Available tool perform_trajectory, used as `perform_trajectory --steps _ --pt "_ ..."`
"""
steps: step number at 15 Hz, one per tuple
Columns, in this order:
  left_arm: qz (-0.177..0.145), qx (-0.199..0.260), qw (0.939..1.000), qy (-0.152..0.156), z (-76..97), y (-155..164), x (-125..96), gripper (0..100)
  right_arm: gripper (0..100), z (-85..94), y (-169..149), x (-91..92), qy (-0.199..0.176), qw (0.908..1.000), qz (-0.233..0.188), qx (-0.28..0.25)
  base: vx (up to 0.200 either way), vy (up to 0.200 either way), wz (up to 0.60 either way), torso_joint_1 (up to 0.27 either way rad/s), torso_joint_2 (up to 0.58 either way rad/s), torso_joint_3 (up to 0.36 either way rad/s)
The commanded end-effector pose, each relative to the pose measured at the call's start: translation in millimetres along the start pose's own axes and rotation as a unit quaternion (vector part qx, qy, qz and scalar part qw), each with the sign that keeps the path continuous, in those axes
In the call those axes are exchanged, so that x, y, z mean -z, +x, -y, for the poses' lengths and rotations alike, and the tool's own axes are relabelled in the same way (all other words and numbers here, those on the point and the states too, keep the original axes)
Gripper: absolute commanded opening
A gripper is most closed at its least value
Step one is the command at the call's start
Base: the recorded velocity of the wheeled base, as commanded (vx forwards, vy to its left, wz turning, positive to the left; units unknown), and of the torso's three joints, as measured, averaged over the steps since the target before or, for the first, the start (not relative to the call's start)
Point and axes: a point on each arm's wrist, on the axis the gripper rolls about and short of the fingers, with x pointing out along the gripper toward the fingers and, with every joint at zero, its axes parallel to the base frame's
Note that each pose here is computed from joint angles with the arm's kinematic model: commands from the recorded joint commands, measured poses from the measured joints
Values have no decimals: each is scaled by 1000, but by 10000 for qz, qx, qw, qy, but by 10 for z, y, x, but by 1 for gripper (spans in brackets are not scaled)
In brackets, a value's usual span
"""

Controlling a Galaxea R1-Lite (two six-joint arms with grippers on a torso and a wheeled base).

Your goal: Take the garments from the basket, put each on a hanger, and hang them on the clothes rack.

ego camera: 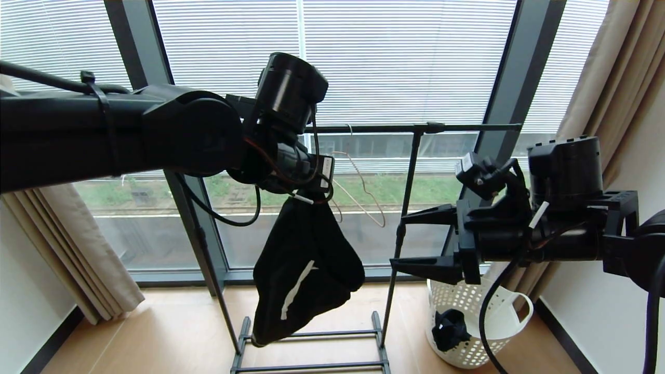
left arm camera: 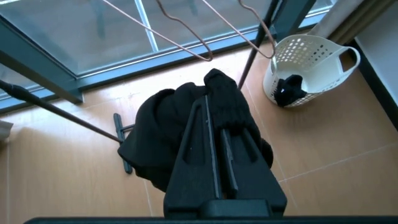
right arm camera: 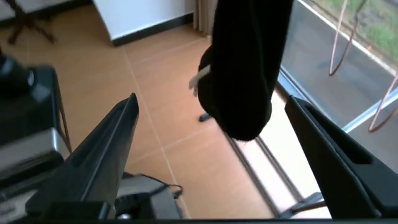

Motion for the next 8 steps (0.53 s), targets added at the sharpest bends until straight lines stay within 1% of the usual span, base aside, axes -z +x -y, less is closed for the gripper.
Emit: perform_trajectory --steps 1,3,5,7,8 --pt "90 166 9998 83 99 -139 -12 0 100 -84 107 -210 285 9990 245 234 0 0 0 0 0 0" --pt "87 275 9995 156 171 -217 11 0 100 -72 345 -207 509 9948 418 776 0 0 0 0 0 0" --pt "82 338 9992 207 214 -258 30 0 100 -125 539 -194 621 9910 536 1060 0 0 0 0 0 0" --pt "78 361 9991 231 232 -283 43 0 100 -91 626 -136 678 9896 474 1174 0 0 0 0 0 0" --pt "106 380 9990 227 231 -318 32 0 100 -83 638 -139 682 9896 467 1174 0 0 0 0 0 0"
